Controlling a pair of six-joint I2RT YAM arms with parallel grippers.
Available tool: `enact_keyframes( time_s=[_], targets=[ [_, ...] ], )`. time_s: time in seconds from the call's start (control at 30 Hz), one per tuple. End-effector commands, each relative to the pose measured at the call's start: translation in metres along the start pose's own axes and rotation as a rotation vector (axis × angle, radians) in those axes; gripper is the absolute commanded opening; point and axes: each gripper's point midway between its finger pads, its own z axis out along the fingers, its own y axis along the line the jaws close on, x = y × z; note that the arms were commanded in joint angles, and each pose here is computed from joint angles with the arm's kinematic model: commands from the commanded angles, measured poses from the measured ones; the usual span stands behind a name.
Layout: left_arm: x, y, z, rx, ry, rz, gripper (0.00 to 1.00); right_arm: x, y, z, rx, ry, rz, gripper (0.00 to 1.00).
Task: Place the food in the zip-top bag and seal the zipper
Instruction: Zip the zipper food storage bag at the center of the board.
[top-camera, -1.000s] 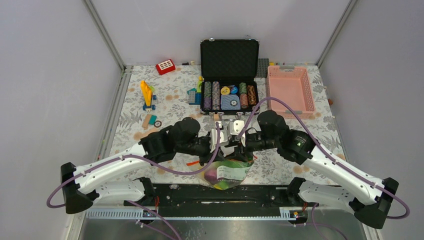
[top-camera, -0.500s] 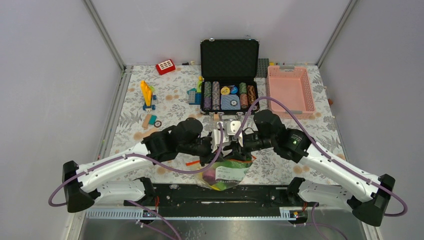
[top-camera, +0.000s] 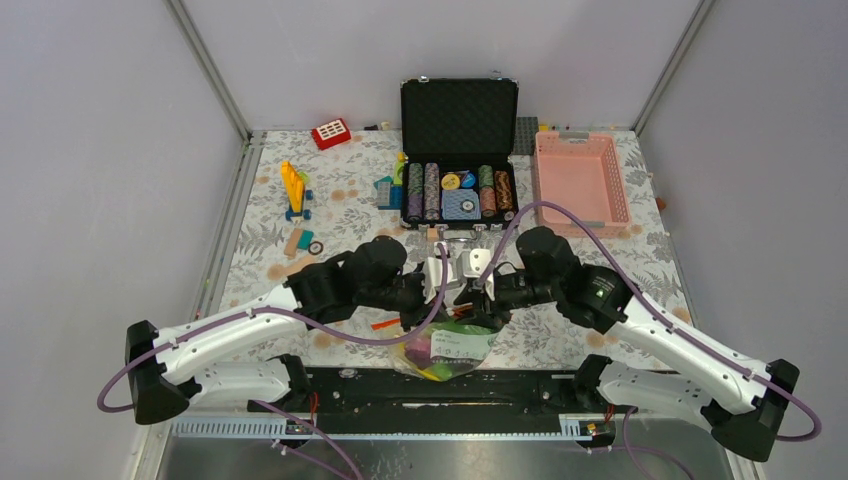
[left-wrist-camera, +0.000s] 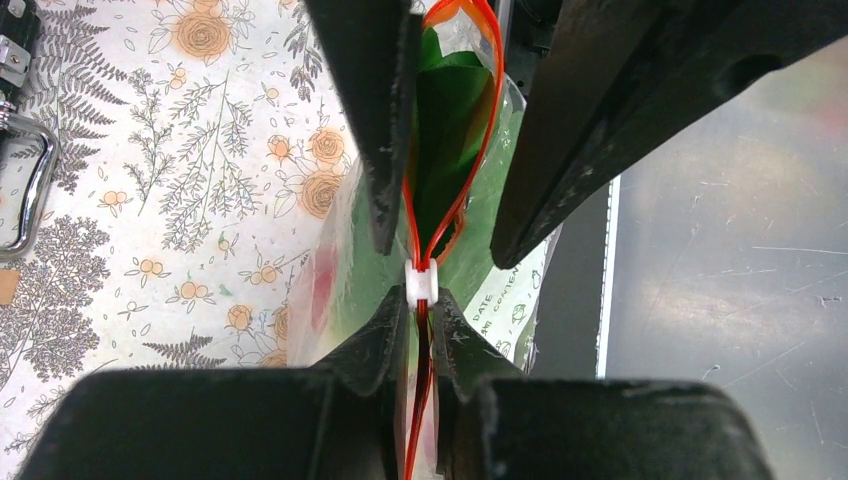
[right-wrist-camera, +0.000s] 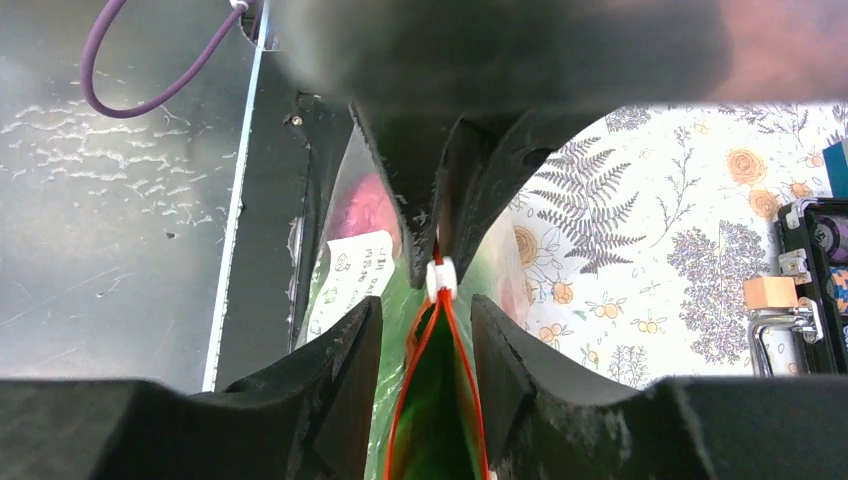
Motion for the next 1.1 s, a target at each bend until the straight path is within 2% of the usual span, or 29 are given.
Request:
enact_keyframes(
  time_s=[0.0,0.23,0.43,0.57,0.77,1.07],
  targets=[
    [-0.054,0.000,-0.013,-0.023,-0.182,0.041,0.00,0.021,0.010,-0.003,-0.024,0.051,0.019,0.46],
    [-0.055,-0.008,-0.016,0.013,-0.194,0.048,0.00,0.026,0.001,0.006,-0.015,0.080,0.035,0.46],
    [-0.056,-0.006,-0.019,-0.003,-0.205,0.042,0.00,0.034,0.000,0.009,-0.026,0.123,0.052,0.25],
    [-0.055,-0.003,-0.017,-0.019,-0.204,0.035,0.00,0.040,0.002,0.007,-0.023,0.140,0.055,0.19],
    [-0.054,-0.002,-0.017,-0.026,-0.214,0.039,0.00,0.038,0.000,-0.002,0.030,0.112,0.016,0.29],
    [-0.051,-0.019,-0.022,0.057,-0.260,0.095,0.00,0.028,0.002,-0.008,0.055,0.021,-0.066,0.37]
  ],
)
